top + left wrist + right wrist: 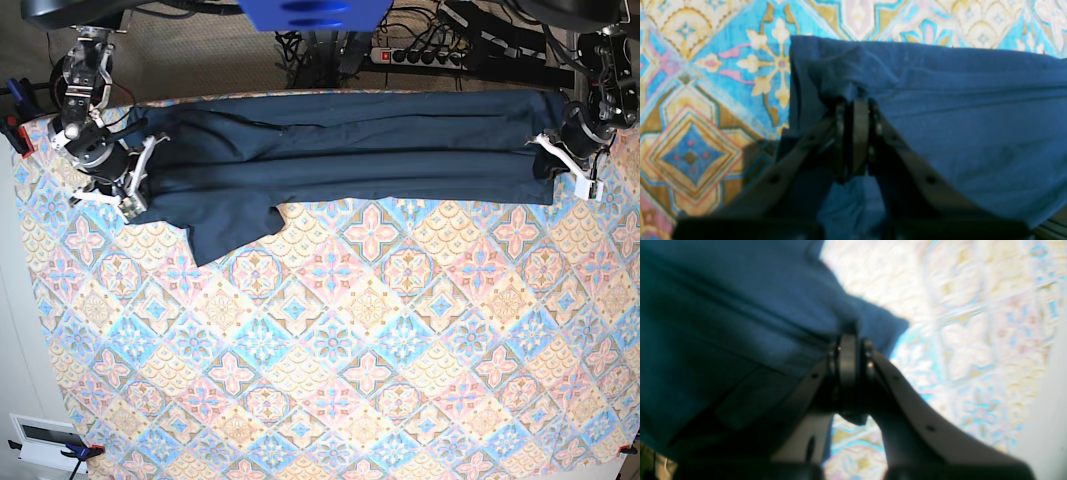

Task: Layout the t-shirt on the table in an organized manner, then fold the t-shirt properly
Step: 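Fold the grasped side edge over toward the collar with both grippers, then lay the folded half down and release with both grippers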

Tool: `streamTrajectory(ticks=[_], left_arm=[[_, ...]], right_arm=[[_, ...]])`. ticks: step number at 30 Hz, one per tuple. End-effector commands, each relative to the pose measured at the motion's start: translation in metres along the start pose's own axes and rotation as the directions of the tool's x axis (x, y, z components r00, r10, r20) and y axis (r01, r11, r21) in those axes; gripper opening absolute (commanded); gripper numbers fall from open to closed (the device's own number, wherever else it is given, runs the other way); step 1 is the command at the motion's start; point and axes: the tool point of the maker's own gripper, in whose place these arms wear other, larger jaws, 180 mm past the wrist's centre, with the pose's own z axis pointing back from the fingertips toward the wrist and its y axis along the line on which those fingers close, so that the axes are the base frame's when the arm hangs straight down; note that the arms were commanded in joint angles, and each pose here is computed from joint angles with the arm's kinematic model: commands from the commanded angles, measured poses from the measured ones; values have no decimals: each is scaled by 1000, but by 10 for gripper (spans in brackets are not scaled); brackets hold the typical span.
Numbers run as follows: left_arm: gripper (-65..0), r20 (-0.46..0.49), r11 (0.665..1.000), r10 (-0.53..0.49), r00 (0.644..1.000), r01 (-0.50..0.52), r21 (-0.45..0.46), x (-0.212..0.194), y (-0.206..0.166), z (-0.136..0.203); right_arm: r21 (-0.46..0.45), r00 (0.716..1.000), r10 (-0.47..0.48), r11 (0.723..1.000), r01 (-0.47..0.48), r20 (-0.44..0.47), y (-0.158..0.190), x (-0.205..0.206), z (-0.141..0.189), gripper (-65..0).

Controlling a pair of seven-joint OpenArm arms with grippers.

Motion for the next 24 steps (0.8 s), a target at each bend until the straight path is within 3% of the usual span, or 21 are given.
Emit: streamTrajectory(ticks=[1, 5, 11, 14, 16, 24], left_arm=[[-649, -14, 999, -38, 999, 39, 28, 7, 9, 5], [-619, -106, 997, -57, 993, 62, 45, -6, 13, 6], [-416, -133, 995, -81, 988, 87, 45, -3, 11, 12], [-374, -96, 995, -47, 994, 55, 80, 6, 21, 19], [-369, -23, 996, 16, 1000, -14, 84, 19, 24, 22], [-368, 121, 979, 194, 973, -200, 34, 52, 33, 43]], right_arm=[[-29, 1000, 14, 999, -13, 27, -12, 9, 4, -648], [-23, 998, 16, 1000, -17, -55, -9, -5, 4, -640], [-66, 993, 44, 996, -51, -109, -20, -13, 6, -486], [-85, 991, 61, 994, -72, -121, -23, -14, 7, -428], [-90, 990, 66, 993, -78, -125, -24, -14, 8, -409], [-127, 993, 100, 986, -108, -67, -29, 10, 18, -406]])
